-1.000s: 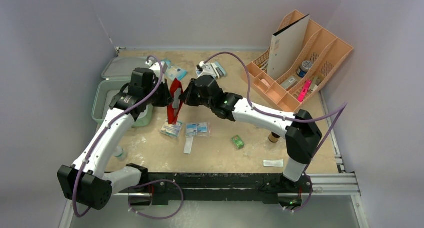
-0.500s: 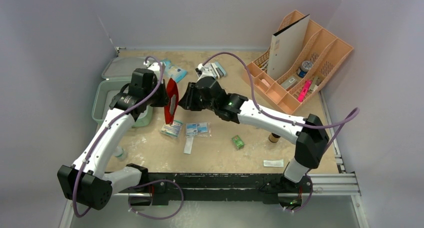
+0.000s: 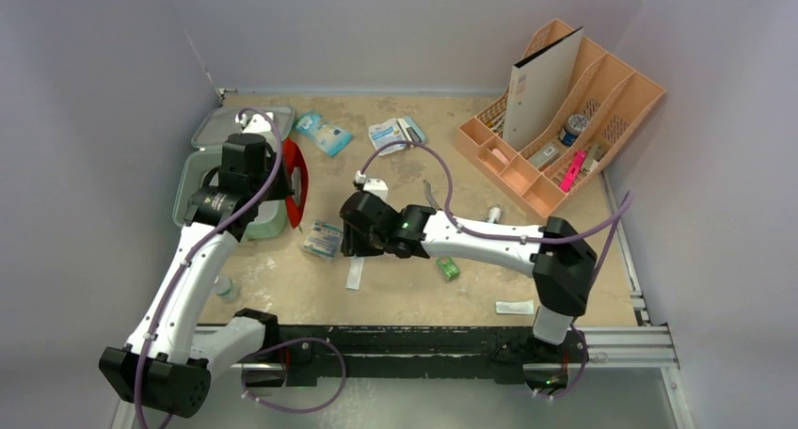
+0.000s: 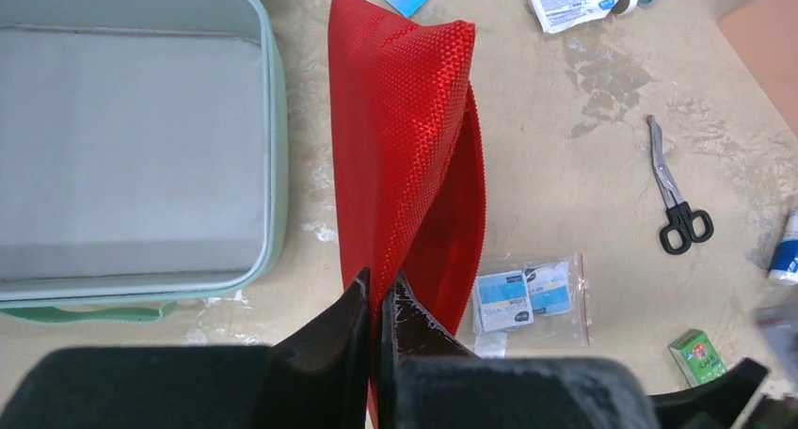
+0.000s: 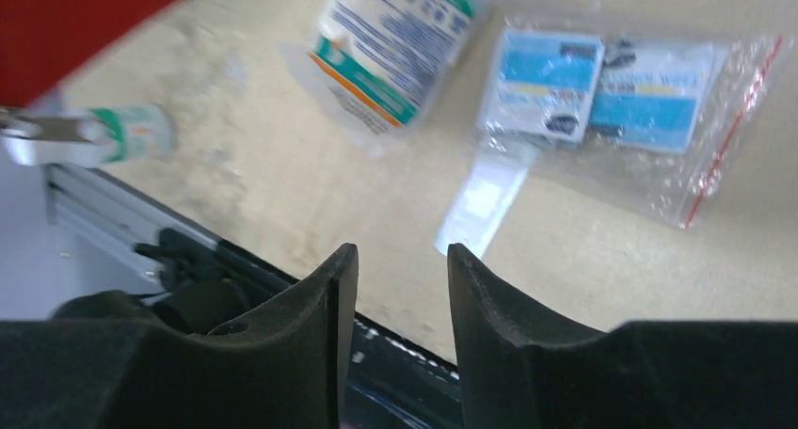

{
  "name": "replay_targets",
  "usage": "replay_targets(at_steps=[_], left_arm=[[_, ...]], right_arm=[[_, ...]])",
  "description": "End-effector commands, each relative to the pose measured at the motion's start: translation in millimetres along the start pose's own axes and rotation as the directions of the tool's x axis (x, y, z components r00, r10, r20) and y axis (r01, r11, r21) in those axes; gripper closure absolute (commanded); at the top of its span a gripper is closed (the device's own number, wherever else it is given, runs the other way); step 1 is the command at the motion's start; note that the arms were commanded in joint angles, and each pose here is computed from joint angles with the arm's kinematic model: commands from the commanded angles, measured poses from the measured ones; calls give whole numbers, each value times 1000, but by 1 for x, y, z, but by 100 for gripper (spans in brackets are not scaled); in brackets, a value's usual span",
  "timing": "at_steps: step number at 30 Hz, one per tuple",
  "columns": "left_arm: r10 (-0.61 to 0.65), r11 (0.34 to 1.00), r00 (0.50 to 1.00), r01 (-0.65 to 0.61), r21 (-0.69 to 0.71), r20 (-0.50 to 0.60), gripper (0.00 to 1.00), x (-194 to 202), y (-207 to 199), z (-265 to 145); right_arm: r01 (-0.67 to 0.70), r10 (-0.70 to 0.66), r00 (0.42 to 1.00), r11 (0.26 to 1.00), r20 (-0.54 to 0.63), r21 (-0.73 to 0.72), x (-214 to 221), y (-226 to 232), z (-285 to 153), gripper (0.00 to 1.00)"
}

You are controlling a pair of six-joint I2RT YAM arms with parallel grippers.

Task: Organize the medicine kit
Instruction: Place the medical item at the medicine pouch, then pick up the medical item at the center of the board.

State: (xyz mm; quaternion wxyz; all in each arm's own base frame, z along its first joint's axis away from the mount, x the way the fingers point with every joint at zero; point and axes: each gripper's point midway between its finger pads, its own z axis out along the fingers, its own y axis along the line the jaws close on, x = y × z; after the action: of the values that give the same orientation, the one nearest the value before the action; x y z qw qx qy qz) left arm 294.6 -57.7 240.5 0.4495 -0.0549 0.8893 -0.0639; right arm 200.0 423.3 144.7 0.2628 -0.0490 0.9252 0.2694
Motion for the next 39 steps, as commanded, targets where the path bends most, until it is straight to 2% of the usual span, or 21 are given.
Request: replay_targets(at_steps=[1, 11, 39], left_arm=[[-24, 1000, 998, 25, -10, 53, 100, -14, 1, -2], [-22, 1000, 999, 23, -17, 40, 100, -11, 3, 1], [-20, 999, 1000, 22, -48, 24, 100, -8, 7, 5]], right_arm=[[-7, 7, 1000, 995, -9, 103, 13, -13, 6, 56], [-5, 24, 995, 979, -94, 202, 40, -24, 33, 52], [31, 44, 981, 928, -191, 372, 66, -43, 63, 53]])
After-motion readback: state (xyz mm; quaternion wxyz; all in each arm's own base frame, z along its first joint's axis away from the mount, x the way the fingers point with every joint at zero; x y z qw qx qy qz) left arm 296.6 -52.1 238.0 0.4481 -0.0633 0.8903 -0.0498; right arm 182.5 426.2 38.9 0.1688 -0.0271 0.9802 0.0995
